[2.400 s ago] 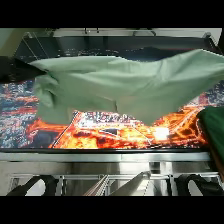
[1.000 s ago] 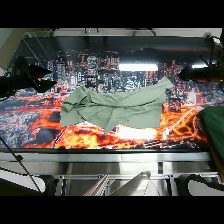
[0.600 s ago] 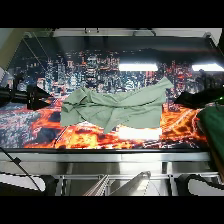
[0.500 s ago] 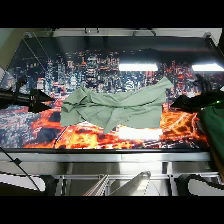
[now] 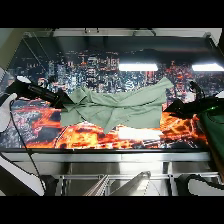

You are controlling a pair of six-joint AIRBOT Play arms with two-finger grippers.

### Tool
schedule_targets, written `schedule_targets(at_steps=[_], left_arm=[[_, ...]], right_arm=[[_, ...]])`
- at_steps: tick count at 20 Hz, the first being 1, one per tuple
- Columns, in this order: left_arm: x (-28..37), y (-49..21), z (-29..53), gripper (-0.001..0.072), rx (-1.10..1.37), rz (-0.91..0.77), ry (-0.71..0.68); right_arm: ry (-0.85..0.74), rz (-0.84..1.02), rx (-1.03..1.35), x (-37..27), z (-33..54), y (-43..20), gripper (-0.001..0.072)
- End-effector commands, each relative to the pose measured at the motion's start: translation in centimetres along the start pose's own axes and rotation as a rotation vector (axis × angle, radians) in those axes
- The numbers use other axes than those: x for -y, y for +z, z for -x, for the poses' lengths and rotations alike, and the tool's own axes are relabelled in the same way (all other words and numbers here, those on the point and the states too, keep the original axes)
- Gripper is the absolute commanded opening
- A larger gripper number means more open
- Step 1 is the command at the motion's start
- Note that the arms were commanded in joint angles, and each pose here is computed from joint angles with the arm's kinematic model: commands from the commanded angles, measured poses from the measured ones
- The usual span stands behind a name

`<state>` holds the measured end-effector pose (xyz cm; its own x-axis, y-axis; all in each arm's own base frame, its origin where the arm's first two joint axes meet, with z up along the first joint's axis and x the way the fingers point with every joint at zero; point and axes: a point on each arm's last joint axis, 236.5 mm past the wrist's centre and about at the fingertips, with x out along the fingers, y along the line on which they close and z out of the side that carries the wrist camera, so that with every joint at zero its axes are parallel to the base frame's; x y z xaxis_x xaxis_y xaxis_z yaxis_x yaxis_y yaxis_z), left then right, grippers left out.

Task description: Fold the shirts.

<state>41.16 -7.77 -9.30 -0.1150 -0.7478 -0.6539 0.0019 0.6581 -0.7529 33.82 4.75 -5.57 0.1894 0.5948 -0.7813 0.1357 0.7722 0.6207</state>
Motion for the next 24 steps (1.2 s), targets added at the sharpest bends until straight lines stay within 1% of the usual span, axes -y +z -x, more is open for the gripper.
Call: schedule_targets(at_steps=[1,2,6,7,9,11,12,14,15,16,18,19,21,24], left_arm=[[1.2,1.0,-1.9,0.0185,-0.055,-0.064,0.007],[1.3,0.7,-1.8,0.0145,-0.067,-0.065,0.001],[1.3,-1.1,-0.3,0.0147,-0.122,-0.038,-0.048],[1.2,-1.5,0.1,0.0152,-0.13,-0.03,-0.062],[1.1,-2.1,0.8,0.0229,-0.147,-0.019,-0.076],[1.0,-2.4,0.9,0.0228,-0.159,-0.018,-0.078],[0.6,-2.6,0.9,0.0228,-0.166,-0.017,-0.06],[-1.2,-3.2,0.6,0.0225,-0.201,-0.02,0.033],[-1.9,-3.4,0.3,0.017,-0.218,-0.027,0.08],[-2.2,-3.4,-0.1,-0.0003,-0.232,-0.04,0.11],[-1.7,-2.8,-0.9,0.0001,-0.219,-0.063,0.12],[-1.6,-2.6,-1.1,0.0015,-0.216,-0.076,0.126],[-1.4,-2.8,-1.1,0.0017,-0.225,-0.091,0.121],[-1.2,-3.2,0.0,0.002,-0.222,-0.082,0.103]], right_arm=[[0.013,-0.002,-0.008,-0.3,0.0,-0.2,0.0465],[0.016,-0.002,-0.015,-0.3,0.0,-0.4,0.0464],[0.005,0.0,-0.023,0.0,0.0,-0.6,0.0465],[0.004,0.0,-0.023,0.0,0.0,-0.6,0.0466],[0.008,-0.001,-0.021,-0.1,0.0,-0.6,0.0465],[0.011,-0.002,-0.02,-0.2,0.0,-0.5,0.0466],[0.011,-0.003,-0.022,-0.1,-0.1,-0.6,0.0465],[0.011,-0.003,-0.023,-0.1,-0.1,-0.7,0.0465],[0.011,-0.006,-0.023,-0.1,-0.1,-0.7,0.0465],[0.011,-0.011,-0.024,-0.1,-0.1,-0.7,0.0465],[0.017,-0.019,-0.047,-0.2,-0.2,-1.3,0.0466],[0.021,-0.032,-0.089,0.0,-0.5,-2.6,0.0466],[0.029,-0.081,-0.158,0.6,-1.7,-5.4,0.0466],[0.032,-0.123,-0.107,2.1,-4.0,-6.3,0.0466]])
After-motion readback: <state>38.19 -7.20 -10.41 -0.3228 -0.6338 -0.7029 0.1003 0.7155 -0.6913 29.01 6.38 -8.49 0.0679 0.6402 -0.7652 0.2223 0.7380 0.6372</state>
